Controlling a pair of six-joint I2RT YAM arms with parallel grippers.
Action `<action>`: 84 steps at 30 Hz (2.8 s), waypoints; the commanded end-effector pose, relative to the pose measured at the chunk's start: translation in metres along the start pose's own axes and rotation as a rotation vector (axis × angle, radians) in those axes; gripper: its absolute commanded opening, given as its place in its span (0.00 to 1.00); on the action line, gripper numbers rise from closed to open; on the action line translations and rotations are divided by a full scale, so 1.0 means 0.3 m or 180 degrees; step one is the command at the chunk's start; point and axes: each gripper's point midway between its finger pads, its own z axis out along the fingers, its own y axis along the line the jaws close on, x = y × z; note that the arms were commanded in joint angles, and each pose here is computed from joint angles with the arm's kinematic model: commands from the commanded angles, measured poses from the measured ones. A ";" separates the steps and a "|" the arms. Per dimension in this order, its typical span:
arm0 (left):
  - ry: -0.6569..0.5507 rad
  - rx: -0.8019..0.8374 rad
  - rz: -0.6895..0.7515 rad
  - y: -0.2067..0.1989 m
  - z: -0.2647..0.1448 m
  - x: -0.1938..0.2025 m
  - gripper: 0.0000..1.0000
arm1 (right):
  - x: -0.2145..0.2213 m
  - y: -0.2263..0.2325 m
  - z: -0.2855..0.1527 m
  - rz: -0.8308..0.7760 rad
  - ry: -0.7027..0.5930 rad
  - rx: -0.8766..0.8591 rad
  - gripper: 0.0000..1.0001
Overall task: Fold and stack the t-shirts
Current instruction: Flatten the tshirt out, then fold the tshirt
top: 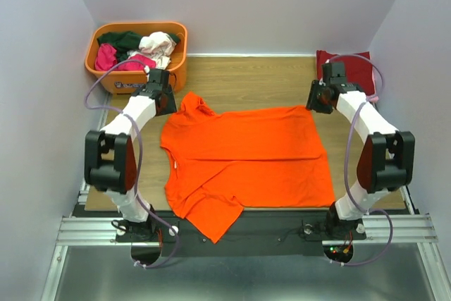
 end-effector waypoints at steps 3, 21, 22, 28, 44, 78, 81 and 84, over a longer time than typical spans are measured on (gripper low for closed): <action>0.0145 -0.0082 0.0496 0.019 0.128 -0.041 0.61 | -0.033 -0.010 0.079 -0.0350 0.0079 0.0063 0.47; 0.0561 0.0358 0.0619 -0.063 0.280 0.081 0.50 | -0.022 -0.002 0.207 -0.0405 0.0248 0.0090 0.47; 0.0593 0.0345 0.0619 -0.061 0.293 0.095 0.47 | -0.028 0.001 0.210 -0.0414 0.0240 0.0082 0.46; 0.0787 0.0339 0.0630 -0.053 0.311 0.162 0.40 | -0.046 0.001 0.245 -0.0450 0.0237 0.0115 0.46; 0.0746 0.0348 0.0618 -0.043 0.299 0.186 0.09 | -0.145 -0.026 0.385 -0.0686 0.0168 0.0269 0.46; 0.0236 0.0146 0.0581 -0.013 0.224 0.025 0.00 | -0.084 -0.023 0.458 -0.0971 0.0365 0.0021 0.01; -0.0055 0.0141 0.0542 -0.014 0.174 -0.066 0.00 | -0.139 -0.021 0.426 -0.0957 0.0227 0.0054 0.01; -0.0314 0.0141 0.0523 -0.016 0.126 -0.147 0.00 | -0.185 -0.021 0.396 -0.0923 0.0109 0.0083 0.01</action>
